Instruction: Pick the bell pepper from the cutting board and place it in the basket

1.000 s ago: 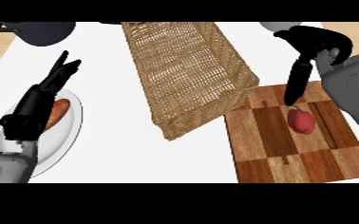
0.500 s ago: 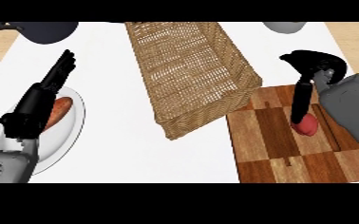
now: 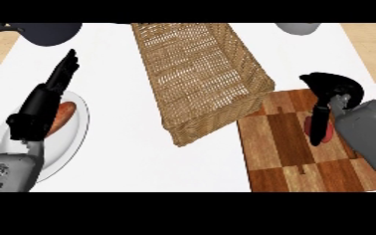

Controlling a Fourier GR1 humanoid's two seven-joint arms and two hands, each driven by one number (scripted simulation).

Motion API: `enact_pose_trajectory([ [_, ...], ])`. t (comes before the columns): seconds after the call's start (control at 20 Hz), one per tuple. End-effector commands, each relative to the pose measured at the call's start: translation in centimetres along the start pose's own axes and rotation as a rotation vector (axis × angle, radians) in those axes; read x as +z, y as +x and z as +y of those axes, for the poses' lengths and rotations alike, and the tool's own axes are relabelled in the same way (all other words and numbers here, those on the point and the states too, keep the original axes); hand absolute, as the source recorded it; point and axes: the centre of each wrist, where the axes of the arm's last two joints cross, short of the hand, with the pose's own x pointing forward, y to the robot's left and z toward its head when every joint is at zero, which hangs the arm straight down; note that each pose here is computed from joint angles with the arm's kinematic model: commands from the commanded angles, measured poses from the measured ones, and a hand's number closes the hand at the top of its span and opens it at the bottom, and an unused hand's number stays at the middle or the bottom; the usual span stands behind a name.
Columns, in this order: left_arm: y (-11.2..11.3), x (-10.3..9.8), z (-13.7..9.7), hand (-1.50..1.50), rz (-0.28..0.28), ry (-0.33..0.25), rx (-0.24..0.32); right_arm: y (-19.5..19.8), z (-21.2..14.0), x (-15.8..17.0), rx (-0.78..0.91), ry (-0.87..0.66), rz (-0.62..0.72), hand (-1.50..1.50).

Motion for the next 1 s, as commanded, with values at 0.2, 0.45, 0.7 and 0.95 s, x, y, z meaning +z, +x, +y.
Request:
enact_pose_trajectory([
  [0.2, 1.1, -0.2, 0.0, 0.00, -0.016, 0.004, 0.006, -0.6, 0.8, -0.8, 0.016, -0.042, 0.051, -1.50],
  [0.45, 1.7, -0.4, 0.4, 0.00, -0.001, -0.014, 0.010, -1.7, 4.9, -0.7, 0.007, -0.061, 0.064, -1.50],
  [0.7, -0.3, -0.4, 0.2, 0.00, -0.007, -0.002, 0.008, -1.8, 5.8, -2.9, -0.013, -0.046, 0.050, -1.50],
  [0.95, 1.7, 0.5, -0.9, 0.00, 0.001, -0.003, 0.002, -2.4, 5.4, -1.4, -0.024, -0.036, 0.063, -1.50],
])
